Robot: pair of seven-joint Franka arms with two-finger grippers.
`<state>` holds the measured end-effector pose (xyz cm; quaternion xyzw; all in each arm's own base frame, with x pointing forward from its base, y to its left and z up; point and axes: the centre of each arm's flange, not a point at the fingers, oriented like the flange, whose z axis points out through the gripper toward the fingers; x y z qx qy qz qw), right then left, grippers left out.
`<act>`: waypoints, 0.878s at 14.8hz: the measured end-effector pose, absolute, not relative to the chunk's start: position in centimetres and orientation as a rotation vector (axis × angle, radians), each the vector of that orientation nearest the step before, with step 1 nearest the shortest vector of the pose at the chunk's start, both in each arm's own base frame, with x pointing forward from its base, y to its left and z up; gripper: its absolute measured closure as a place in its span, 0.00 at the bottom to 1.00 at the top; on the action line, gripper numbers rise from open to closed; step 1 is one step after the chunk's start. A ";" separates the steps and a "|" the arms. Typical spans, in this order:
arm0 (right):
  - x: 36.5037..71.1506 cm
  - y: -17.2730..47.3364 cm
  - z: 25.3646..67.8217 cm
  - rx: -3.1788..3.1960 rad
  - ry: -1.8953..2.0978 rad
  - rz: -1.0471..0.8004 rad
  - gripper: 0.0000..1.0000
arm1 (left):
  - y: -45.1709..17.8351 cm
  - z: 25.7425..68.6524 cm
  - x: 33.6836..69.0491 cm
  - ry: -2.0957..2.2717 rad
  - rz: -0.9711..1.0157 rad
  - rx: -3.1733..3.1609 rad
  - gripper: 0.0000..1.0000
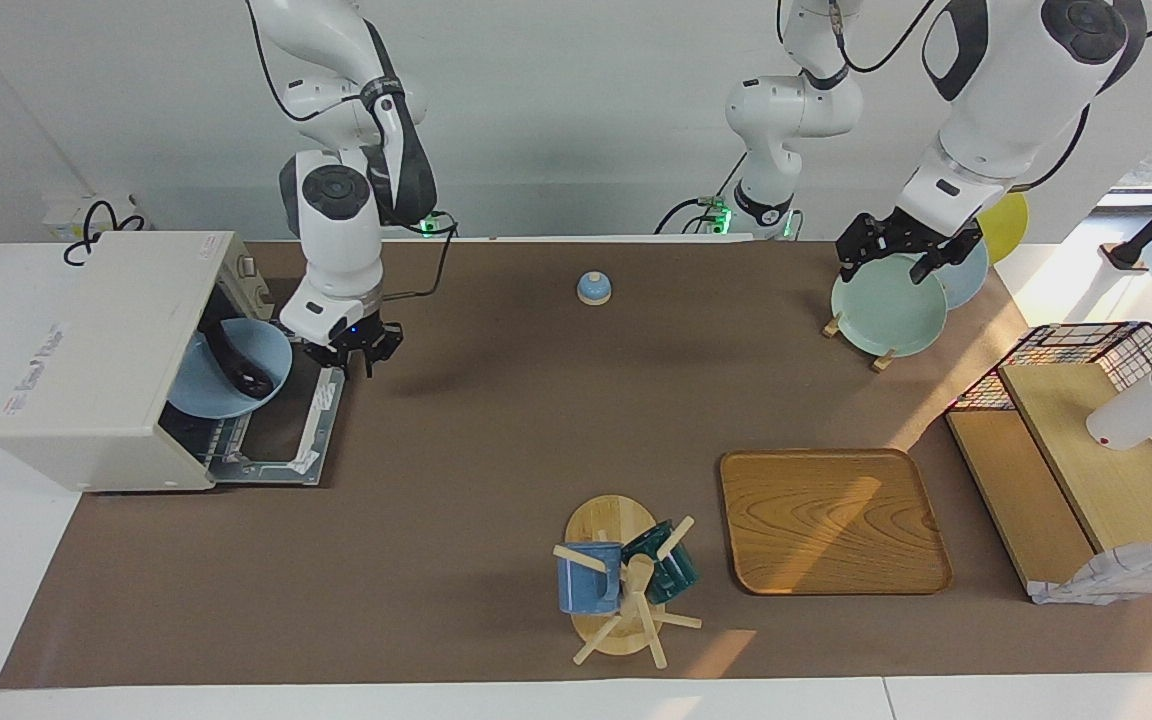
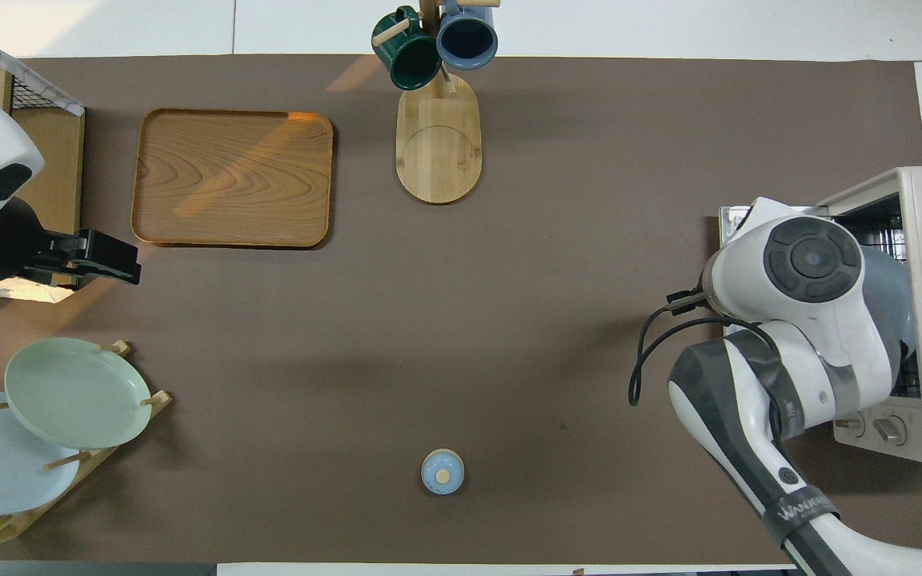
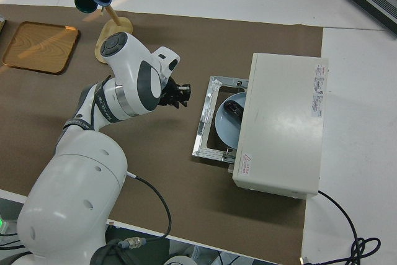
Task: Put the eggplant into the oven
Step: 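Push the eggplant into the oven with the right gripper and release, then withdraw the right gripper and push the oven door shut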
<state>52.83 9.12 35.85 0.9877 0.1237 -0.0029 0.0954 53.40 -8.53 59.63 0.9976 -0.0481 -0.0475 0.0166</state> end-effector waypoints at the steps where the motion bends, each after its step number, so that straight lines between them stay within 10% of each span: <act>1: 53.1 8.7 34.2 2.933 0.336 -0.032 0.96 | -8.5 59.6 53.4 -0.149 -0.148 3.101 0.00; 13: 52.6 6.3 28.7 2.794 0.349 -0.179 0.99 | -8.5 59.6 53.4 -0.149 -0.148 3.101 0.00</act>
